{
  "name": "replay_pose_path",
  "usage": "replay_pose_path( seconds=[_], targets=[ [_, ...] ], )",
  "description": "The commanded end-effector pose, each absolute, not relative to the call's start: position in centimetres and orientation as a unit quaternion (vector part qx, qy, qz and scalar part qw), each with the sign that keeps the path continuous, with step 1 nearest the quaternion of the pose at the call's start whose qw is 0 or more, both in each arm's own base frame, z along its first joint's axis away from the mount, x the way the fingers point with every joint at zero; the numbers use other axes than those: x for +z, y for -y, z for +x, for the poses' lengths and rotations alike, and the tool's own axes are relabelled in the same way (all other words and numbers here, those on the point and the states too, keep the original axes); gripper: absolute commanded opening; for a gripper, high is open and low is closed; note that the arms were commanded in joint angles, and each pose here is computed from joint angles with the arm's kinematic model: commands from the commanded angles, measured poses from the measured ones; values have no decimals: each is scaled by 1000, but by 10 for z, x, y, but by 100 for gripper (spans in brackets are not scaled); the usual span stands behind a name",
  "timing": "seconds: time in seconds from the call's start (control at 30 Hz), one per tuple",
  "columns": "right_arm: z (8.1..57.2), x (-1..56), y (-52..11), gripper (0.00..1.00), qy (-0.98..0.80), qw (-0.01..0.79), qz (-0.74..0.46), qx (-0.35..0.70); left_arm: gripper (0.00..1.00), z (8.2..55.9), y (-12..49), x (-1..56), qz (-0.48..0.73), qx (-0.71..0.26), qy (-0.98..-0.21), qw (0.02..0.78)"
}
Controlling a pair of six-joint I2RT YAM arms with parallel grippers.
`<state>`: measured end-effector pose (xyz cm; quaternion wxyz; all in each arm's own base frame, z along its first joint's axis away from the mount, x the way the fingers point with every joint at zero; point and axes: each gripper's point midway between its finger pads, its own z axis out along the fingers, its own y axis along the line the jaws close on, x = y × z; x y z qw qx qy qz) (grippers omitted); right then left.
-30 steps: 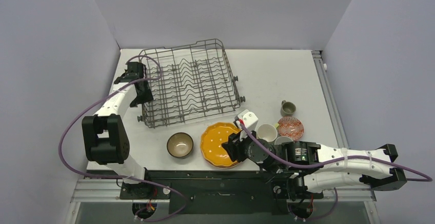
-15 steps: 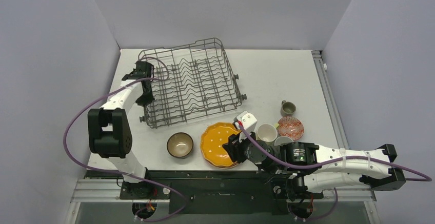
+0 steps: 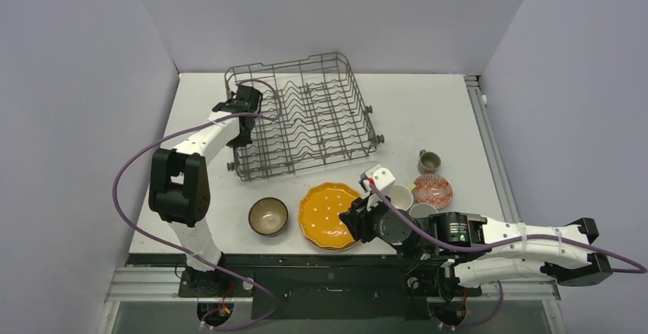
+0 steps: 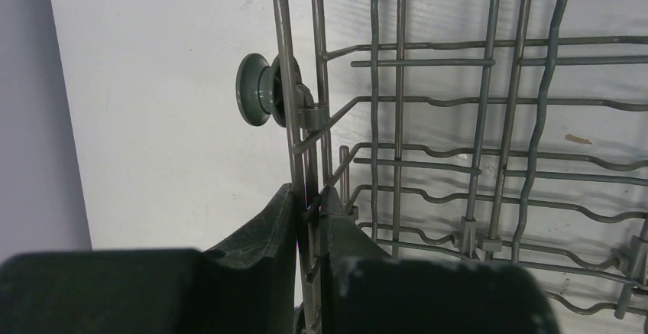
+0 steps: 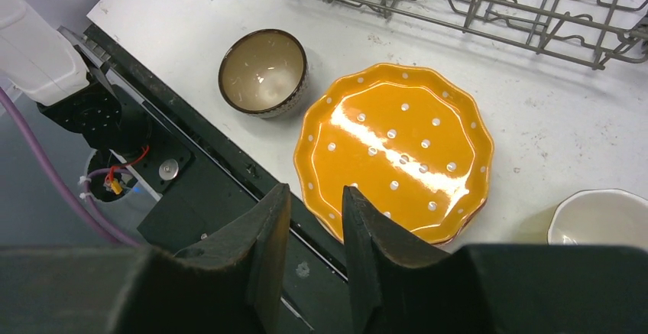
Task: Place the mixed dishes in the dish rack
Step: Move the dish rack to the center of the board.
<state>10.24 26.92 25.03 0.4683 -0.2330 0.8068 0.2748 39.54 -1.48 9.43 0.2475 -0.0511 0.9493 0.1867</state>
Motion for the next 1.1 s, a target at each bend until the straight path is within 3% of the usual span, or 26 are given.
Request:
replay_pose_path(
  seconds=[0.0,0.57,0.97,1.07],
  targets=[
    [105,253,-262,28,-808,476,-215,274,0,443,54,137,-3,188,-915,358],
    [108,250,-254,27,-817,475,-204,256,0,475,110,144,59,182,-902,386],
    [115,251,-247,32,-824,482,-188,231,0,490,116,148,52,185,-896,400],
    [116,256,-247,33,-823,486,-185,228,12,490,117,150,48,178,-896,403]
  ],
)
